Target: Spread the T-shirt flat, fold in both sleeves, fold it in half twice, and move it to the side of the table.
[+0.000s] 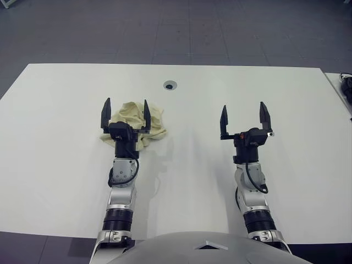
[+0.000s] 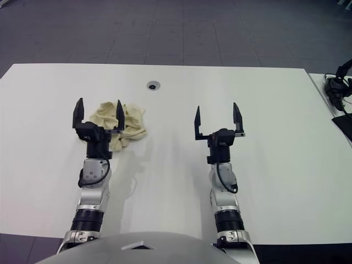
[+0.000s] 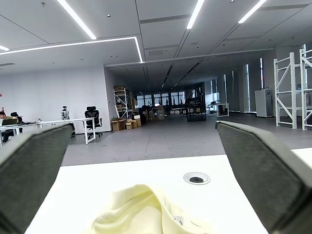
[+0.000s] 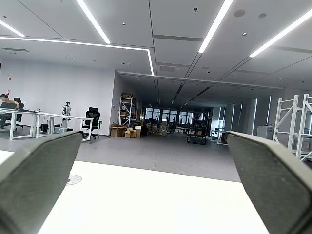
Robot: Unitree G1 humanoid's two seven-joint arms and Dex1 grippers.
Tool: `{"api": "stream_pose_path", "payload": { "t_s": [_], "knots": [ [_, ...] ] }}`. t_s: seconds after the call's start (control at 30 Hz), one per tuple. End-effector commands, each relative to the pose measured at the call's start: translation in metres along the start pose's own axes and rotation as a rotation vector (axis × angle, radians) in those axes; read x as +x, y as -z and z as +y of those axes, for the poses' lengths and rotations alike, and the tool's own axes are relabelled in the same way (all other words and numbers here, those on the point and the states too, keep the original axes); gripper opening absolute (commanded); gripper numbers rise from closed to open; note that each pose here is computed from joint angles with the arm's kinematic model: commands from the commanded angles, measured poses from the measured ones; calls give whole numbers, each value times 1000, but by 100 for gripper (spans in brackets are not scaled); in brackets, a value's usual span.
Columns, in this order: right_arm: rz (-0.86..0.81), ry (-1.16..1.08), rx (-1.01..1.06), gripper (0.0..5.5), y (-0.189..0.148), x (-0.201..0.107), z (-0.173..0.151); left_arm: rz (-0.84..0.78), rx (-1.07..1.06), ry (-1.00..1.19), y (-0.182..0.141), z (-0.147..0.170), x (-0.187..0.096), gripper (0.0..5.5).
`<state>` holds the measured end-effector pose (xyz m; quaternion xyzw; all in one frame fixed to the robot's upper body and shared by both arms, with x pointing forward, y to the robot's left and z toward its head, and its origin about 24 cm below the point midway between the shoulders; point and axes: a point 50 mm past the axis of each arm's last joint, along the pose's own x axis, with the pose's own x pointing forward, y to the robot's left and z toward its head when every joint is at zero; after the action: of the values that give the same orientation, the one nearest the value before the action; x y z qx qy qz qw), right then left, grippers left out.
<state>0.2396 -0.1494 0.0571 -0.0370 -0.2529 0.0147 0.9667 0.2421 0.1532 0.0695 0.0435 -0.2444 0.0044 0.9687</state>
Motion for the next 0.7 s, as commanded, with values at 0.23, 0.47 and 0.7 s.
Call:
{"api": "stream_pose_path", "payload": {
  "t_s": [0.23,0.47,0.7],
  "knots": [
    [14,-5,-1,539,1,-2,0,6,1,-1,0,1,0,540],
    [17,3,-4,539,1,-3,-1,-334,-304,-6,-79,-9,6,540],
    [37,43,-30,539,1,-10,-12,-1016,-659,174,-240,-23,8,540]
  ]
}}
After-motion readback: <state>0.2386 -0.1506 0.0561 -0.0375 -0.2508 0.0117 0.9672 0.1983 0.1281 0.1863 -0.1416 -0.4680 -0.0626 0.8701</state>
